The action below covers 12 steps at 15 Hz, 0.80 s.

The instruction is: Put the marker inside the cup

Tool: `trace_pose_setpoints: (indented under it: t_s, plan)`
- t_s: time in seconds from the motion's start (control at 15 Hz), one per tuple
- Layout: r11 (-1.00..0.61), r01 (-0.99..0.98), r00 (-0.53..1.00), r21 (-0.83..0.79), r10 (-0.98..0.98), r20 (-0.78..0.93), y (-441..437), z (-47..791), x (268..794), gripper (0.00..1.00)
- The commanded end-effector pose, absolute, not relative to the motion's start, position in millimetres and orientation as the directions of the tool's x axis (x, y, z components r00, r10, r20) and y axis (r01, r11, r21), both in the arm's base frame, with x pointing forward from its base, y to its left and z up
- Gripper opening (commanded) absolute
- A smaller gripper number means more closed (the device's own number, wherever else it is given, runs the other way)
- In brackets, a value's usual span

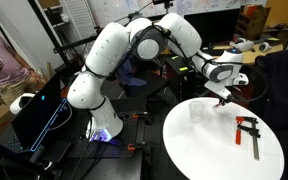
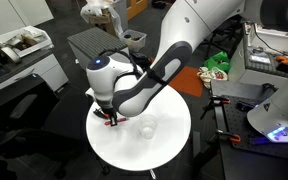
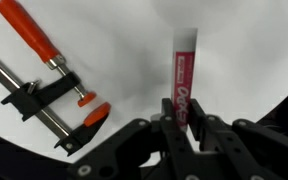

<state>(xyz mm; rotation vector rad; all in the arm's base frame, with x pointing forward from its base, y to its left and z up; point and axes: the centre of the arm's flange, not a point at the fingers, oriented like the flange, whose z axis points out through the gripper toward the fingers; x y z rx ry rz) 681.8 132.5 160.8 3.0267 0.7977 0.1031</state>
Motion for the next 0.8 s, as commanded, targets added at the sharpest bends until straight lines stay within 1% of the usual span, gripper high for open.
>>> trace_pose_setpoints:
  t_s: [0.0,0.4,0.73]
  plan:
    - [-0.883,0.462,0.880,0.083,0.468,0.080,133.7,191.0,650.7,0.05]
    - [-0.892,0.426,0.892,0.152,0.442,0.094,133.3,223.3,626.6,0.05]
    - [-0.895,0.390,0.909,0.214,0.412,0.068,131.4,240.5,603.1,0.05]
